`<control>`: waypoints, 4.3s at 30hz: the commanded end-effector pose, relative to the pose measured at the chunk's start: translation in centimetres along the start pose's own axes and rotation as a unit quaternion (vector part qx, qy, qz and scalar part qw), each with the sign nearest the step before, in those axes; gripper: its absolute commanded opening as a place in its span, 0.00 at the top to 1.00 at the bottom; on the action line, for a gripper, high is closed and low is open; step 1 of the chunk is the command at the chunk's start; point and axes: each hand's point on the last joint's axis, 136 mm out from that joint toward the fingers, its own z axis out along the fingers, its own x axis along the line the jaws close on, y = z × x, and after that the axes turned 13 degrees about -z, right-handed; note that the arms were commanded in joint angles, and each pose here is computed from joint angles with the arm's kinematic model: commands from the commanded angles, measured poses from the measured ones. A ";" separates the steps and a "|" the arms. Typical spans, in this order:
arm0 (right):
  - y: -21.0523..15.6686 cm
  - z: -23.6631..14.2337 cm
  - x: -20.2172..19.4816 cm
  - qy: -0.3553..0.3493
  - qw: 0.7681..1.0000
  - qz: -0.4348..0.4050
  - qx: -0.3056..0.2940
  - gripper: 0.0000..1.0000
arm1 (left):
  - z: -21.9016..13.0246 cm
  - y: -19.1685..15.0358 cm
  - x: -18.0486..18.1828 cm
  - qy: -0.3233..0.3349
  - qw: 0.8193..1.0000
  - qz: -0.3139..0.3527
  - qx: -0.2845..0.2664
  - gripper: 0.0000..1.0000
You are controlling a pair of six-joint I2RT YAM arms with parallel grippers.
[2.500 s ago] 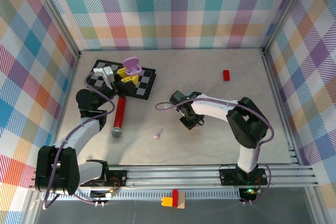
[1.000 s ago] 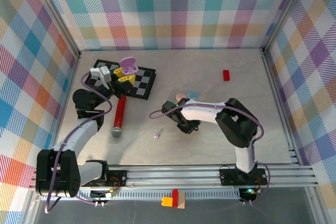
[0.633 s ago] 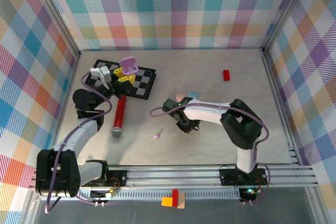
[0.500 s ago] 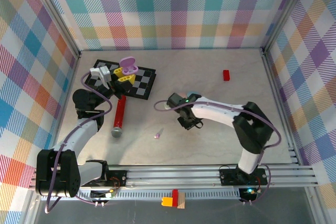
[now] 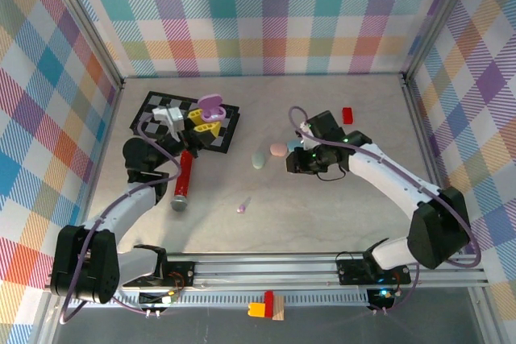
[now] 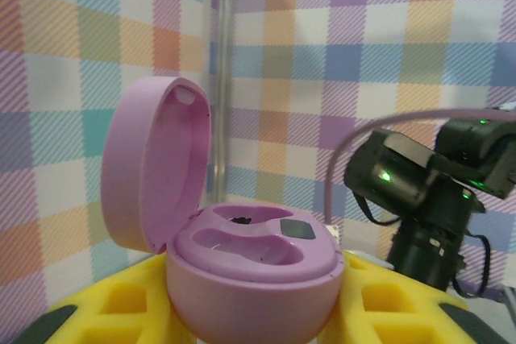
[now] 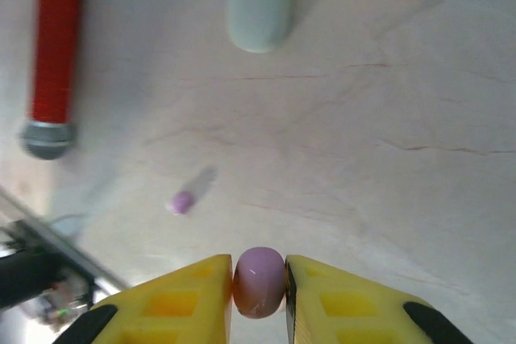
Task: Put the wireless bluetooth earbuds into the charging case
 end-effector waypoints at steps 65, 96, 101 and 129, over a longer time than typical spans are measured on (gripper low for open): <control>10.2 -10.0 12.5 0.181 0.967 -0.112 -0.138 0.77 | 10.5 -6.7 -5.3 -0.068 0.996 0.051 0.035 0.65; 9.8 -13.9 13.6 0.172 0.950 -0.168 -0.200 0.41 | 9.4 -7.0 -4.3 -0.041 0.997 0.049 0.046 0.65; 7.4 -14.5 13.9 0.187 0.940 -0.195 -0.208 0.38 | 7.9 -6.3 -2.2 -0.014 0.998 0.051 0.040 0.63; -4.7 8.7 6.6 0.103 0.984 0.143 0.033 0.56 | 2.8 2.7 1.4 0.057 0.994 0.089 -0.039 0.63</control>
